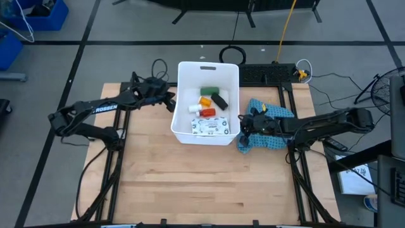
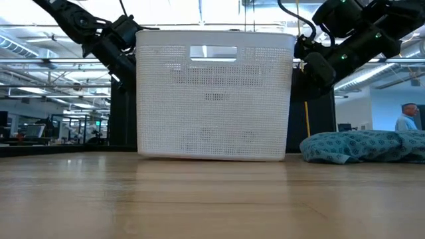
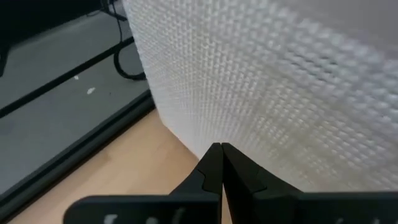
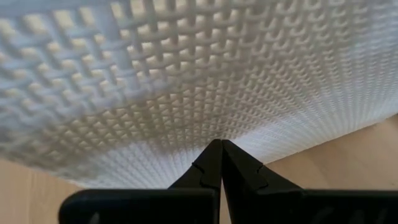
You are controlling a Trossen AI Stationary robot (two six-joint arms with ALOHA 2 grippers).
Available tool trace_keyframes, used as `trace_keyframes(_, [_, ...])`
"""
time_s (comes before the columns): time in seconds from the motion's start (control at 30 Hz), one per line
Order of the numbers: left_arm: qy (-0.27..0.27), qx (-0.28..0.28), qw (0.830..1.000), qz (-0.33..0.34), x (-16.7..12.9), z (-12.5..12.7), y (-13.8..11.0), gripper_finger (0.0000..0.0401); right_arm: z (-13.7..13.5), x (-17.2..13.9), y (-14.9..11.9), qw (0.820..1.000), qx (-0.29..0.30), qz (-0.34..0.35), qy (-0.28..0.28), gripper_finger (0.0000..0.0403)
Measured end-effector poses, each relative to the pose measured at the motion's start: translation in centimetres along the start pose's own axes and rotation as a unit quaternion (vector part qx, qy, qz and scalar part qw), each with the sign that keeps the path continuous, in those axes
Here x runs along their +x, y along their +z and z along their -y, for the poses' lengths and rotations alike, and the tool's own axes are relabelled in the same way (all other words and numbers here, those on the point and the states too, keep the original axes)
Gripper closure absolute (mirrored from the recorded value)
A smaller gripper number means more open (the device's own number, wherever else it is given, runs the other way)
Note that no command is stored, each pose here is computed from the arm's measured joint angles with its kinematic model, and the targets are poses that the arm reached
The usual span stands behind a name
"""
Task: Pick & place medical supplies in basket/bin
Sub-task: Adjust the bin, then return to Home Position
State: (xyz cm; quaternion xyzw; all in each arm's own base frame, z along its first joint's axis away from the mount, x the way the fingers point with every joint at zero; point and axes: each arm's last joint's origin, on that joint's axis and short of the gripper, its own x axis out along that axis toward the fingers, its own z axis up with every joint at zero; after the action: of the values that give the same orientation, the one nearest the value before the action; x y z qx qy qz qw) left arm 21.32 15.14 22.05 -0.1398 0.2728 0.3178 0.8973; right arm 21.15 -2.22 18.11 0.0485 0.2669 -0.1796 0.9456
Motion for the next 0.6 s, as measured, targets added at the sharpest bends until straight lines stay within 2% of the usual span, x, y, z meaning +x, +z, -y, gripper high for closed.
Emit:
trace_keyframes(0.17, [0.002, 0.019, 1.0, -0.001, -2.1, 0.0, 0.2, 0.0399, 0.4, -1.3, 0.1, 1.0, -0.011, -0.006, -0.004, 0.0403])
trace_keyframes(0.27, [0.0, 0.025, 1.0, 0.014, -4.0, 0.0, 0.5, 0.0395, 0.6, -2.7, 0.6, 1.0, -0.017, 0.015, 0.001, 0.0403])
trace_keyframes(0.47, [-0.015, 0.065, 0.997, 0.025, -8.0, 0.5, 0.2, 0.0398, 0.9, -5.3, 1.2, 0.996, -0.041, 0.051, 0.066, 0.0403])
trace_keyframes(0.6, [-0.053, 0.101, 0.993, 0.031, -10.3, 1.5, -1.0, 0.0398, 0.8, -7.0, 1.4, 0.988, -0.044, 0.081, 0.12, 0.0403])
